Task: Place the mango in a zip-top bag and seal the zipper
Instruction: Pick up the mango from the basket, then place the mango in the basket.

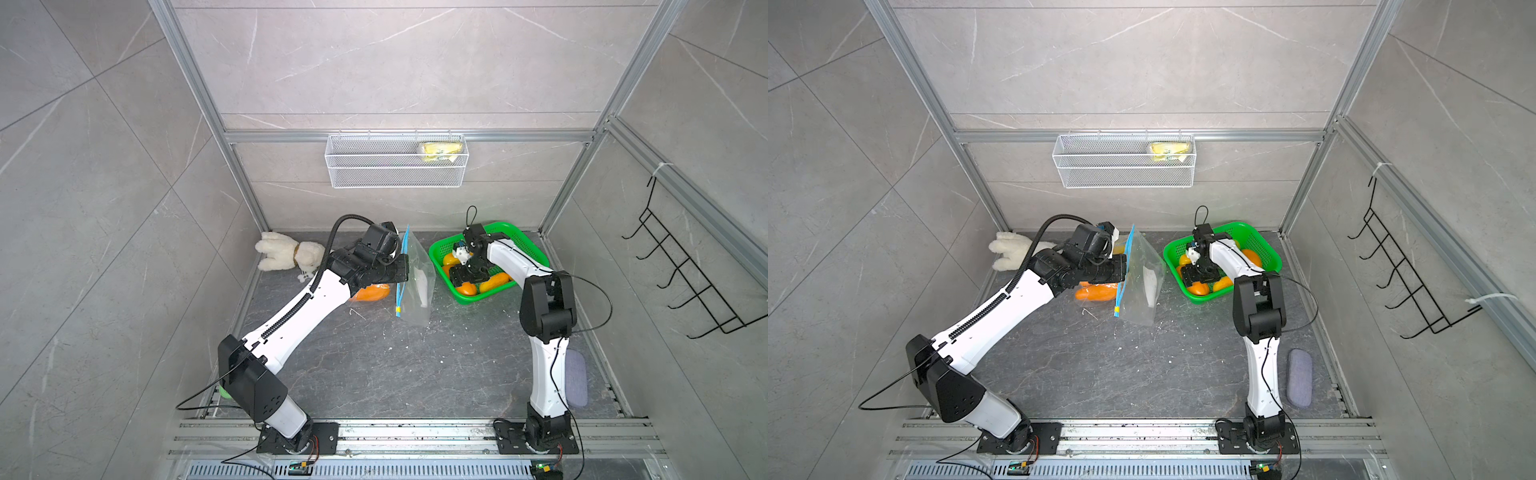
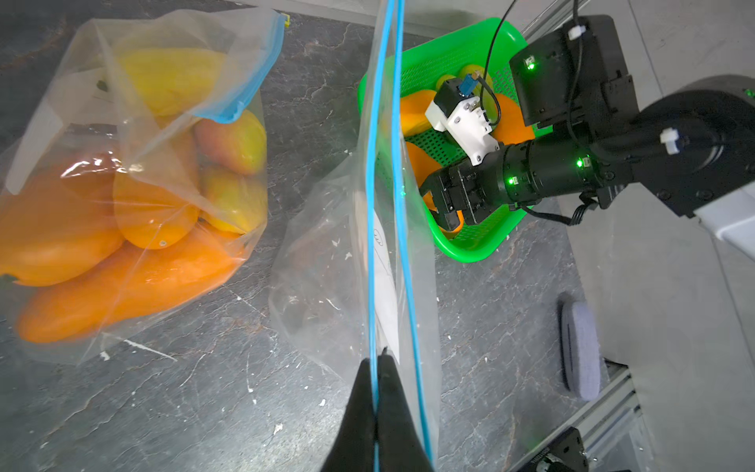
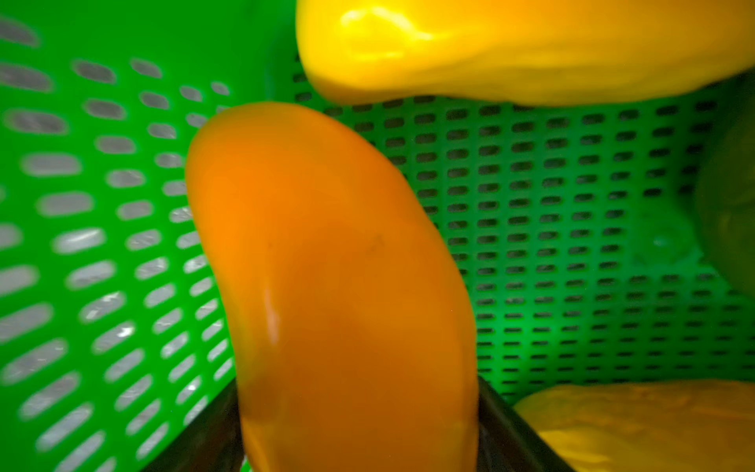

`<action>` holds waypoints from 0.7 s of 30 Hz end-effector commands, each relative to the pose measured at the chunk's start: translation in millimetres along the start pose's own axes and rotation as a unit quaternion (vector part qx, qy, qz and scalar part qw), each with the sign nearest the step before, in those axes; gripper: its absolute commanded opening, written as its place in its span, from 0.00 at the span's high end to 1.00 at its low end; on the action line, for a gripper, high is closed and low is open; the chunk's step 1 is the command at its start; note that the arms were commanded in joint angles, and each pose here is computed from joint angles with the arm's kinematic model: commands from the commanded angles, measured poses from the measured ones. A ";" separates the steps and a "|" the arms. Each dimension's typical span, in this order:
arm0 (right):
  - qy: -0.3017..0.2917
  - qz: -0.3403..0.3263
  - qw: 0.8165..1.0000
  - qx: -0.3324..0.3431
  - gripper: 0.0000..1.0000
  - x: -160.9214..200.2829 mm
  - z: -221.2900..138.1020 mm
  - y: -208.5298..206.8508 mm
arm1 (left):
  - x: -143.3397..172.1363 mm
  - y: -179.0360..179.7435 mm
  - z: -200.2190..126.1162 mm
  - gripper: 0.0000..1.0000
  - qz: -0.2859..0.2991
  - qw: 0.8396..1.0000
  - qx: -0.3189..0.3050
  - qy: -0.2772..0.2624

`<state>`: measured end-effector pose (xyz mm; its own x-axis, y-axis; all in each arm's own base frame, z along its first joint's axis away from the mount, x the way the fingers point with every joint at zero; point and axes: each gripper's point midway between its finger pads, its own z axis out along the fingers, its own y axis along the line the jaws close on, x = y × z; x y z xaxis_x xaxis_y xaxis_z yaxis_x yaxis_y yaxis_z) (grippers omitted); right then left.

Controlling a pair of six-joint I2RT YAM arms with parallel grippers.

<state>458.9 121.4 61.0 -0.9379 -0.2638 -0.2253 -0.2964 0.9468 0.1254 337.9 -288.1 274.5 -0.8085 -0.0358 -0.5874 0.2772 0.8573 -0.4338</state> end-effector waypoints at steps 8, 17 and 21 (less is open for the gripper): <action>-0.286 0.033 0.954 -0.080 0.95 -55.7 -150.9 30.8 | -18.8 -13.6 2.5 1.00 -0.054 0.996 0.066 -0.031; -0.352 0.069 0.930 -0.078 0.98 -48.6 -184.6 30.0 | -23.5 -23.4 16.6 1.00 -0.081 0.990 0.104 -0.041; -0.286 0.087 0.954 -0.015 0.96 -40.9 -121.4 1.5 | -21.7 -24.6 23.8 1.00 -0.094 0.988 0.116 -0.043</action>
<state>468.9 125.4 255.2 -0.6209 0.0729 -0.7805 -0.2626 0.9188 0.2947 355.0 -309.9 272.2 -0.8214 -0.1971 -0.5353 0.2308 0.7432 -0.6279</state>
